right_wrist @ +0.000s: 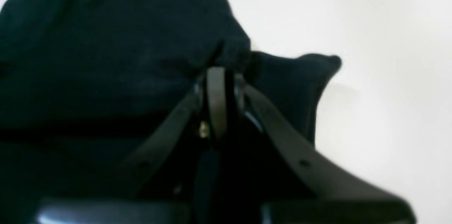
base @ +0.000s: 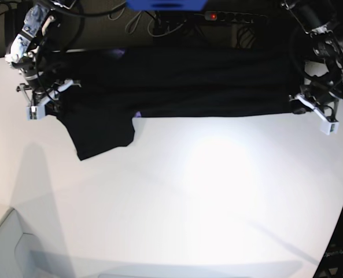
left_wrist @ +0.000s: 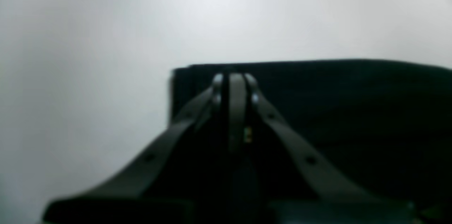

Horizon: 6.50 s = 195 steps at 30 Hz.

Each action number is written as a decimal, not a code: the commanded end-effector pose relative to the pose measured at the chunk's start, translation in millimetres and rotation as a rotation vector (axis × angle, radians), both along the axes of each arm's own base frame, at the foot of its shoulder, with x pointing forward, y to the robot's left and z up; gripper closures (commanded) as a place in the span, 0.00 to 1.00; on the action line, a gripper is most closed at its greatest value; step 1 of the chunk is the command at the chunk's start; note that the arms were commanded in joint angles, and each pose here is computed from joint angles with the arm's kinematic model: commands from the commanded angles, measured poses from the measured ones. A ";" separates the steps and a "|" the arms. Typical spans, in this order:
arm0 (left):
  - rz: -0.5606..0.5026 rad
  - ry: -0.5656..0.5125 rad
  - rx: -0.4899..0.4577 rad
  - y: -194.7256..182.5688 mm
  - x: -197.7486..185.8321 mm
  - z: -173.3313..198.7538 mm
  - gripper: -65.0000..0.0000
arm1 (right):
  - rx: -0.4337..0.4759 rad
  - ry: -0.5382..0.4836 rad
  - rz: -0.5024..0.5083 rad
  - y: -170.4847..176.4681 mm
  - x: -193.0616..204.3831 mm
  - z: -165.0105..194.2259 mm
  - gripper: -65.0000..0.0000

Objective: Layout the t-shirt on the table in an organized manner, then fold the t-shirt properly
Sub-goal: 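Lift the hem edge with both grippers and fold it toward the folded edge, then lower the folded edge with both grippers and release onto the shirt, then regrasp the ends of the folded strip with both grippers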

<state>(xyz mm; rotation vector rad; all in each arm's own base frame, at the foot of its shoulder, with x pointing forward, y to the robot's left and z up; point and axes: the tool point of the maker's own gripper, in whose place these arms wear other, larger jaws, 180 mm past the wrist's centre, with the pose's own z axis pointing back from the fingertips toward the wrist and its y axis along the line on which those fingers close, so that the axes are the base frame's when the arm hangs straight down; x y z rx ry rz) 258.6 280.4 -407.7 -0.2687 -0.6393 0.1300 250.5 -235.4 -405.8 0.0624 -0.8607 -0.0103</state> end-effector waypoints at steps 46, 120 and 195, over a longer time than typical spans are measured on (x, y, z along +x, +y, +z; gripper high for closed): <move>0.063 -0.327 0.077 24.0 71.4 104.8 1.00 | -0.149 -0.346 -0.062 -54.8 58.8 107.1 1.00; 0.033 -0.085 0.051 21.9 -11.5 11.8 0.56 | -0.219 -0.222 -0.276 -115.4 16.4 95.8 0.41; 0.029 -0.140 0.047 15.1 -2.9 25.8 0.55 | -0.144 0.051 -0.191 -77.0 -20.0 27.9 1.00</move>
